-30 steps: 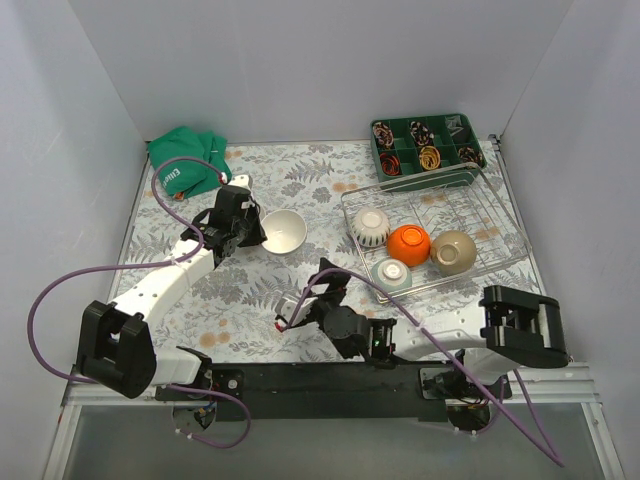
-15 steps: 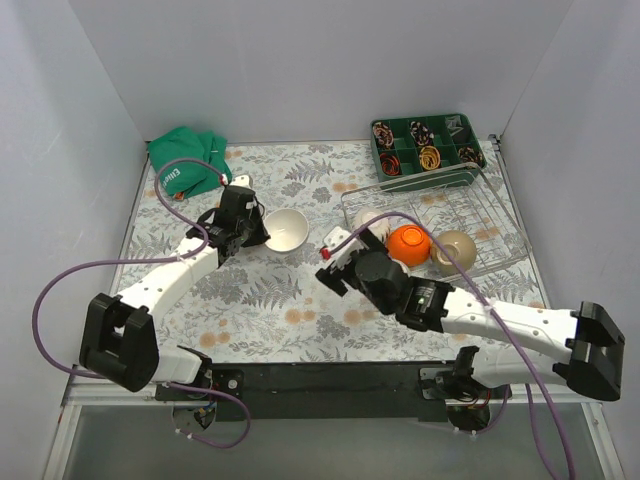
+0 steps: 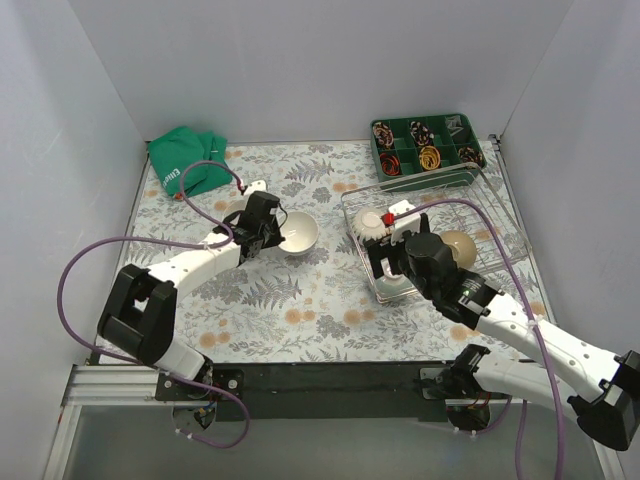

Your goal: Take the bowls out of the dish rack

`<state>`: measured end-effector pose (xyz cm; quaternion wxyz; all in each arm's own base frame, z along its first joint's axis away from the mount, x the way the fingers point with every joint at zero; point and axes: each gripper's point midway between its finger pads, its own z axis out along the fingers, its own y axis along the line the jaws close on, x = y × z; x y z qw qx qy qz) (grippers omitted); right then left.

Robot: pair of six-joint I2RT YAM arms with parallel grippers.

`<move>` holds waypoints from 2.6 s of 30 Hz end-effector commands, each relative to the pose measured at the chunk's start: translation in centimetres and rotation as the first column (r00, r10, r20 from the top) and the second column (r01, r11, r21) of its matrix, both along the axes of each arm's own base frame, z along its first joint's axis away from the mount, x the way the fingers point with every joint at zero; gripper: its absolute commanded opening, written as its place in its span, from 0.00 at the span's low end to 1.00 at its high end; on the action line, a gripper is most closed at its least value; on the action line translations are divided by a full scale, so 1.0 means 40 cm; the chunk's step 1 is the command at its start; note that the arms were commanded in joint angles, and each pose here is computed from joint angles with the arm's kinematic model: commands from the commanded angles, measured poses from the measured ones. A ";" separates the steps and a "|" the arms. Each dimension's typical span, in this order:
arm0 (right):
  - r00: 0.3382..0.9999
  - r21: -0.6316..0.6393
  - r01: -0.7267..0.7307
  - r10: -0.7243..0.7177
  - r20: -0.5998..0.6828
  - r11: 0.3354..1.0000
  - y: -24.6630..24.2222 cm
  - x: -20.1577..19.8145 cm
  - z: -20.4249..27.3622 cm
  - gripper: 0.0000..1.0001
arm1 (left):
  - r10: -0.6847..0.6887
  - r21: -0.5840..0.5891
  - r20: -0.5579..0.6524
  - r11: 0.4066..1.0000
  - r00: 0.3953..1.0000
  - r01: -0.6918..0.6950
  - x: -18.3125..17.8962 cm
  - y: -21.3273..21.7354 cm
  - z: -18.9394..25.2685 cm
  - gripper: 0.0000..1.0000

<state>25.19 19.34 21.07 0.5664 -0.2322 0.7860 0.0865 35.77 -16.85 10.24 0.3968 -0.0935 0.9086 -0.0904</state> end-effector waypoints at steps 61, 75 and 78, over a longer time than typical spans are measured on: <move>0.791 0.111 0.574 -0.514 -0.332 0.811 -0.433 0.125 -0.090 0.99 | -0.142 0.015 0.361 0.989 0.922 0.147 -0.190 0.105 0.282 0.98; 0.790 0.215 0.521 -0.371 -0.489 0.826 -0.450 0.132 -0.185 0.99 | -0.135 0.022 0.405 0.990 0.904 0.137 -0.214 0.121 0.301 0.98; 0.784 0.229 0.521 -0.354 -0.510 0.822 -0.451 0.131 -0.198 0.99 | -0.139 0.024 0.411 0.990 0.901 0.142 -0.216 0.119 0.305 0.98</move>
